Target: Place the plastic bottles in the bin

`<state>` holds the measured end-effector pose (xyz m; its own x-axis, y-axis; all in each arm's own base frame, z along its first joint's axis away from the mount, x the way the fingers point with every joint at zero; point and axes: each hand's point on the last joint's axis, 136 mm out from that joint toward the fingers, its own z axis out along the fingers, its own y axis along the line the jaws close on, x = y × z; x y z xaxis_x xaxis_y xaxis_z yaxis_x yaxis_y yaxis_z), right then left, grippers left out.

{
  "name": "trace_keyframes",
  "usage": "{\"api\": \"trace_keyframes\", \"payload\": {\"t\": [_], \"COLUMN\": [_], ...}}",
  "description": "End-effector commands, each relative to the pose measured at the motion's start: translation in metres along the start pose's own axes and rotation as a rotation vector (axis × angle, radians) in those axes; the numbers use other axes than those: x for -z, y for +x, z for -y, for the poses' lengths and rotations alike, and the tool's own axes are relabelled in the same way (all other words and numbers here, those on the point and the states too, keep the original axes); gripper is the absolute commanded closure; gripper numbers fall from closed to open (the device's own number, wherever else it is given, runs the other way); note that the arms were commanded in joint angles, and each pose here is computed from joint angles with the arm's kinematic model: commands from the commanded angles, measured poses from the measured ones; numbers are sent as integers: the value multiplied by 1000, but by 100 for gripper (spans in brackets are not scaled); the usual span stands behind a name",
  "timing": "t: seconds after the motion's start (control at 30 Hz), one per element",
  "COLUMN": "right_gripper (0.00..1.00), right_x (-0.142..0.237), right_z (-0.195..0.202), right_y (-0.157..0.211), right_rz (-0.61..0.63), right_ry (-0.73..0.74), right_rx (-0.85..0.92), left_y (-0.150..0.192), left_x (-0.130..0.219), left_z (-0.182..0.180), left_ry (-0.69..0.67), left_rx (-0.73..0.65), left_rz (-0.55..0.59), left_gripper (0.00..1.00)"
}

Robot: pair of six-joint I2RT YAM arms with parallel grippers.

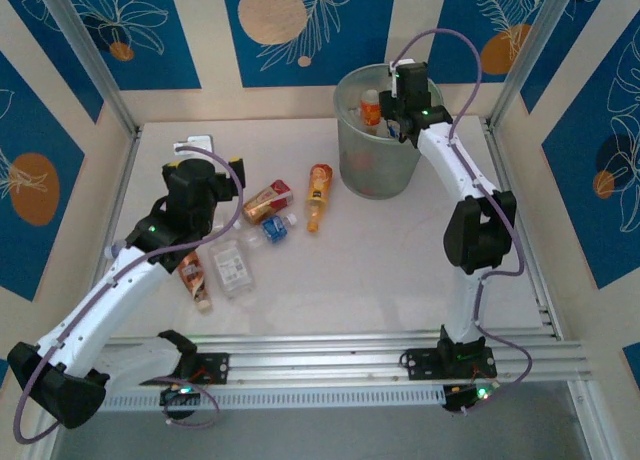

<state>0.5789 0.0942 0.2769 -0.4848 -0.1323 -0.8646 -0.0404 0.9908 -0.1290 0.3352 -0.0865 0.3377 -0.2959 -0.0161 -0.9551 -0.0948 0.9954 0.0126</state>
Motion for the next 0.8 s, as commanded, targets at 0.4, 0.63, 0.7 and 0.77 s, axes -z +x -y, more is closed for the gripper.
{"api": "trace_keyframes", "payload": {"t": [0.4,0.63,0.7,0.77], "right_gripper": [56,30,29,29], "right_x": [4,9,11,12], "right_z": [22,25,26,27], "right_y": [20,19,18,17], "right_rz": [-44,-69,-71,-75], "right_ry": [66,76,83,88], "right_rx": [-58,-49,-48,-44], "left_y": [-7,-8,-8,-8], "left_x": [5,9,9,11], "left_z": [-6,-7,-8,-8], "left_ry": [2,10,12,12], "left_rx": [27,48,52,54], "left_rz": [19,22,22,23], "left_gripper": [0,0,0,1]}}
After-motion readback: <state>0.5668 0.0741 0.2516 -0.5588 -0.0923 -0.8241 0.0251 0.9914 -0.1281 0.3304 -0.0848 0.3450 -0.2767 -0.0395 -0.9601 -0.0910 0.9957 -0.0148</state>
